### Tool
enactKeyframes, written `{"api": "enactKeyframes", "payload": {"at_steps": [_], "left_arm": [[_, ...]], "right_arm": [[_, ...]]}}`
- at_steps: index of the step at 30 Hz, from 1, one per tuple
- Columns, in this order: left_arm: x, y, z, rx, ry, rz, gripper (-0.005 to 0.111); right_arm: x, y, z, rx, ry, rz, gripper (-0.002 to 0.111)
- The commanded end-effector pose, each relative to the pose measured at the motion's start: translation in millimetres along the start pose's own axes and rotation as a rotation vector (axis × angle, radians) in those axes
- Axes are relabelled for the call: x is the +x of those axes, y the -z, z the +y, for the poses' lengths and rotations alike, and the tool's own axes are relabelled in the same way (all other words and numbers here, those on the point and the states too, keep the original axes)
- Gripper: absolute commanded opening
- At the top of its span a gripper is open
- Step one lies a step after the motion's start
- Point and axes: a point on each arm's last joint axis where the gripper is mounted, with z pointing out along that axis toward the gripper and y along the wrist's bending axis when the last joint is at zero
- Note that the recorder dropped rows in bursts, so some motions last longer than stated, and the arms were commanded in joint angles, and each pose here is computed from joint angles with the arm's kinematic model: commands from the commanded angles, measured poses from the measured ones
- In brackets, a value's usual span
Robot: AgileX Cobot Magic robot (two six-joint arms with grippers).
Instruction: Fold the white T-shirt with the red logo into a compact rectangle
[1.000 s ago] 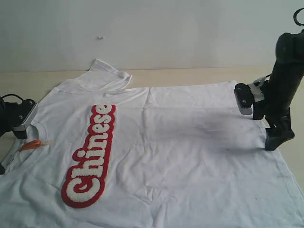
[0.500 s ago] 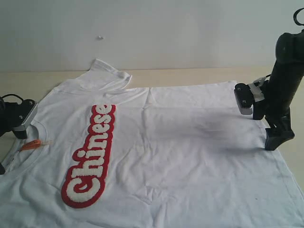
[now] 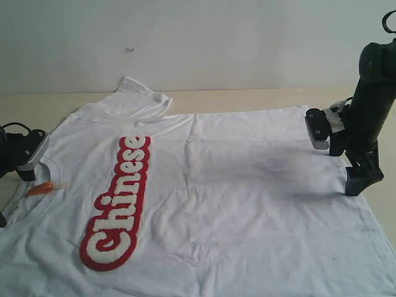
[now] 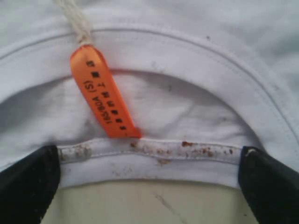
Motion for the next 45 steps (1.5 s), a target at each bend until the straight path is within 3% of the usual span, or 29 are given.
{"api": "enactKeyframes", "payload": {"at_steps": [1,45], "left_arm": [[1.0,-8.0,-2.5,0.037,-0.004,0.005,0.104],[1.3,-8.0,-1.1,0.022,-0.004,0.008,0.104]], "right_arm": [[-0.8,-13.2,1.3,-0.034,-0.015,-0.014,0.105],[-0.8,-13.2,1.3,-0.034,-0.015,-0.014,0.105]]}}
